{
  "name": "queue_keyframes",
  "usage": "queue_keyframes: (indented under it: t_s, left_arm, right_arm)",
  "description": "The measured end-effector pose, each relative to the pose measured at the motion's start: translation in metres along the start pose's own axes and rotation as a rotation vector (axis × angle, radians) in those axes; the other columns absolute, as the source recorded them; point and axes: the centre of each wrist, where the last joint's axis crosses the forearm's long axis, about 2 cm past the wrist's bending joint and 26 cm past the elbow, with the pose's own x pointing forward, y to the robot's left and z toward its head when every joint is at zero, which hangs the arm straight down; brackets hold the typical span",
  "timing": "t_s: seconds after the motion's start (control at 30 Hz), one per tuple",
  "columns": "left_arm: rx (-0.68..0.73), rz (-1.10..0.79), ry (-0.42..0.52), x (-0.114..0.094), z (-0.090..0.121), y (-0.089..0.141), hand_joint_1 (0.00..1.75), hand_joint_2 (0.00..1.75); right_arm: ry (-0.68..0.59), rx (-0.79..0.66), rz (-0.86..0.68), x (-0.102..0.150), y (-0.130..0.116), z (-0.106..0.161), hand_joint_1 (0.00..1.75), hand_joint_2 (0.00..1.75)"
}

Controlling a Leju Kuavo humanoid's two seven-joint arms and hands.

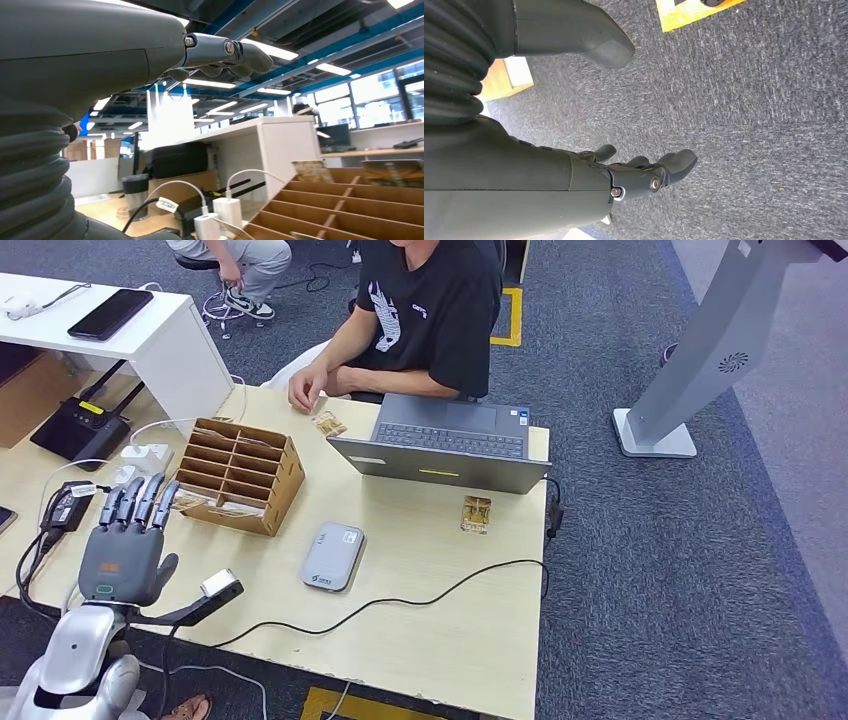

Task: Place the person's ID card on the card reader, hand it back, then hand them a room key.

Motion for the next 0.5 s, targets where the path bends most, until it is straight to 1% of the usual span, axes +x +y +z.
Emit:
queue_keyframes:
  t_s: [0.07,0.13,0.27,0.37,0.5]
  left_arm:
    - [-0.019,-0.017,0.027,-0.010,-0.007,-0.001,0.00,1.75]
    - [-0.027,-0.052,0.055,-0.020,-0.020,-0.001,0.00,1.75]
    - [-0.026,-0.110,0.093,-0.040,-0.062,0.003,0.00,1.75]
    - [-0.040,-0.117,0.116,-0.045,-0.082,0.003,0.00,1.75]
    - [-0.063,-0.104,0.134,-0.043,-0.092,-0.001,0.00,1.75]
  right_arm:
    - [0.002,-0.001,0.007,0.000,0.000,0.000,0.00,1.75]
    - [0.000,0.002,0.023,0.000,0.000,0.000,0.00,1.75]
    - [-0.018,0.017,0.049,0.004,0.001,0.000,0.00,1.75]
    - [-0.025,0.020,0.054,0.006,0.001,0.000,0.00,1.75]
    - [-0.026,0.020,0.056,0.006,0.001,0.000,0.00,1.75]
